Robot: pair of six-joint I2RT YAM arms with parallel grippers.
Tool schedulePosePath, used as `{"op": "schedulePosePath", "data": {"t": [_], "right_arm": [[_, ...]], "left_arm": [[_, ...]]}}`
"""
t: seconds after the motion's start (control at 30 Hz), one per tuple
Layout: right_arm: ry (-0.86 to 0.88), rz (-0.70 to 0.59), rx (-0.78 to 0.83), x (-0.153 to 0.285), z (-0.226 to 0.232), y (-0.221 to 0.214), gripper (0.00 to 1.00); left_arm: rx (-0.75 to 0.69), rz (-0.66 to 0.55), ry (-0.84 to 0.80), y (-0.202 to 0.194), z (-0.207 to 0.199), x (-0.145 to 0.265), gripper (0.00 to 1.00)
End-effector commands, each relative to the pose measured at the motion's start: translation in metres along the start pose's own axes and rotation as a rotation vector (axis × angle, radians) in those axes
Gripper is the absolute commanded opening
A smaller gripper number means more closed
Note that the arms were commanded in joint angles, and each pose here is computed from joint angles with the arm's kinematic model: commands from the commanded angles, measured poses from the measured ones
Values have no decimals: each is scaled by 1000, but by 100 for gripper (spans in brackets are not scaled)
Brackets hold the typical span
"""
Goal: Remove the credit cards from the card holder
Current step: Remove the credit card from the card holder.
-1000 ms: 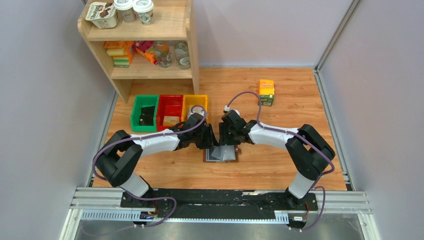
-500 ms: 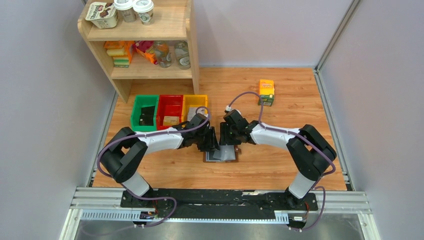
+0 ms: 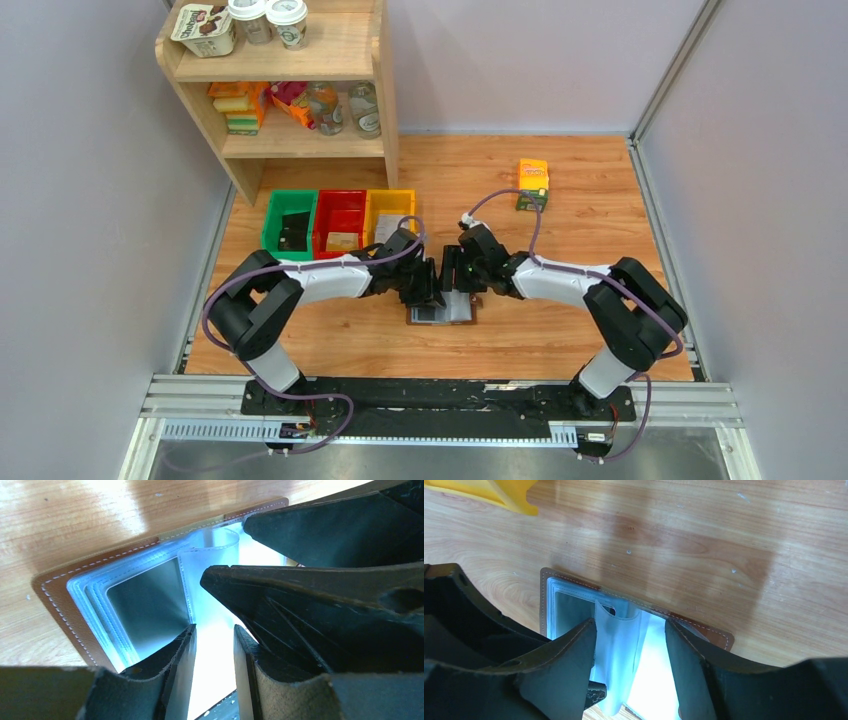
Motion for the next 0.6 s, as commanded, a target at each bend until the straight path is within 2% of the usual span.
{"op": "schedulePosePath", "data": {"t": [0.0, 0.27, 0.57], "right_arm": [[17, 55, -32, 0, -7, -28, 64], [106, -16, -74, 6, 1, -18, 70], [153, -142, -18, 28, 8, 3, 77]], "left_arm": [[-24, -28, -114, 8, -30, -11, 43], [-53, -54, -191, 14, -51, -11, 43], [-103, -41, -269, 11, -72, -14, 43]]}}
Point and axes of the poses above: each gripper's point midway between its finger pads, its own x axis back along the fingers, its own z axis along the line the jaws close on, y = z × x, the point moved 1 cm from there along x, back along the fingers, and after that the axes turned 1 degree about x, right-handed, at the moved point
